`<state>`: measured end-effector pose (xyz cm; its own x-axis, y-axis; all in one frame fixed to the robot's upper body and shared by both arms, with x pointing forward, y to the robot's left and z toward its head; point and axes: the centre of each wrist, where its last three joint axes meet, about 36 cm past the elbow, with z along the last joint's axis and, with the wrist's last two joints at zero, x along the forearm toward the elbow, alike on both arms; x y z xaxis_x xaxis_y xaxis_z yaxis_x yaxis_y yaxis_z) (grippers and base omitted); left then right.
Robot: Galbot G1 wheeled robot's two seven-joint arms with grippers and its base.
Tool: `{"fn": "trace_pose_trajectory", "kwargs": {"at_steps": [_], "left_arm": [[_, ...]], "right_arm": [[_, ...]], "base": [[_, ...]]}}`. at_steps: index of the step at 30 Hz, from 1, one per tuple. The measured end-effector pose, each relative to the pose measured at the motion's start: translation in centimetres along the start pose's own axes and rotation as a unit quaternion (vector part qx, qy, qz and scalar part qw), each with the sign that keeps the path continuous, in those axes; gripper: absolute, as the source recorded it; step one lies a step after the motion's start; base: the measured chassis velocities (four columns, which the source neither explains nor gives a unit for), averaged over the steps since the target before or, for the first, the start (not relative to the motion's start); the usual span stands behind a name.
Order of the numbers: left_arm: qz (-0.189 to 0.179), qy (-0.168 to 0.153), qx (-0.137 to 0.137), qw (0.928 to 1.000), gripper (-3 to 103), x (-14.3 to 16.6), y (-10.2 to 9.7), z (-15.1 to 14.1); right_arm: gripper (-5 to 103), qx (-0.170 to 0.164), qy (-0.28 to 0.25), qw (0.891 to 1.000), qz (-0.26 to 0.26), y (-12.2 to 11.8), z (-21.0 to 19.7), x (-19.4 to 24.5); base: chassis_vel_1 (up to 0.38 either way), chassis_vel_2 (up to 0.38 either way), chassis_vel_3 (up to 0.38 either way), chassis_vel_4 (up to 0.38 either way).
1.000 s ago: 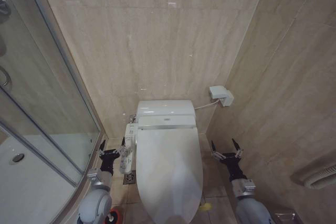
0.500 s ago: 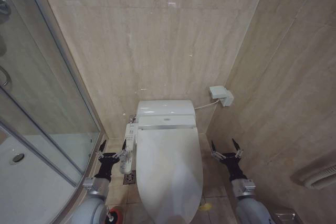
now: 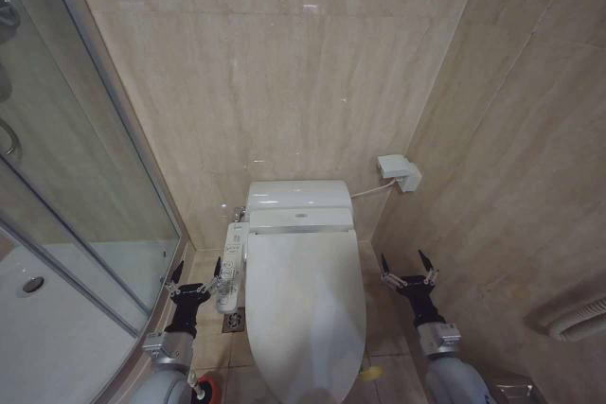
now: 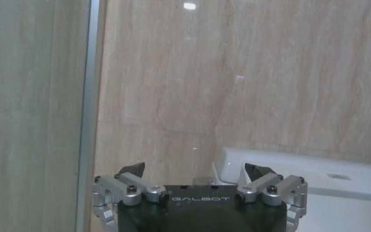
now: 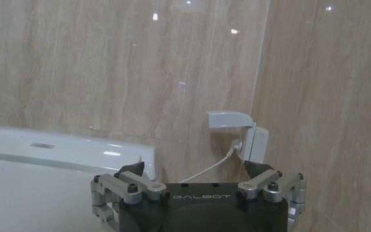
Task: Open the toilet lid, clean the toilet bowl with a toilet brush, close the toilet lid, and flush.
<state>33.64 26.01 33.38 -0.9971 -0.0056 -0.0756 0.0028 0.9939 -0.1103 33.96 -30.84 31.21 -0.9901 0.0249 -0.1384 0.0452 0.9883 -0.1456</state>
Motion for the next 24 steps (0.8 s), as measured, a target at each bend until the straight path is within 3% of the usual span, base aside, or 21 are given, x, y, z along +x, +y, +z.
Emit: {"fn": "trace_pose_trajectory", "kwargs": {"at_steps": [7,14,24], "left_arm": [[-0.001,0.009,-0.003,0.9999,100,0.4,0.1,0.1],[0.013,0.009,0.012,0.9998,100,-0.5,-0.6,0.3],[0.014,0.007,0.004,0.9999,100,-0.5,-0.4,0.0]], "right_arm": [[100,0.000,0.000,1.000,0.000,0.0,0.0,0.0],[100,0.000,0.000,1.000,0.000,0.0,0.0,0.0],[100,0.000,0.000,1.000,0.000,0.0,0.0,0.0]], "base": [[0.000,0.000,0.000,0.000],[0.000,0.000,0.000,0.000],[0.000,0.000,0.000,0.000]]}}
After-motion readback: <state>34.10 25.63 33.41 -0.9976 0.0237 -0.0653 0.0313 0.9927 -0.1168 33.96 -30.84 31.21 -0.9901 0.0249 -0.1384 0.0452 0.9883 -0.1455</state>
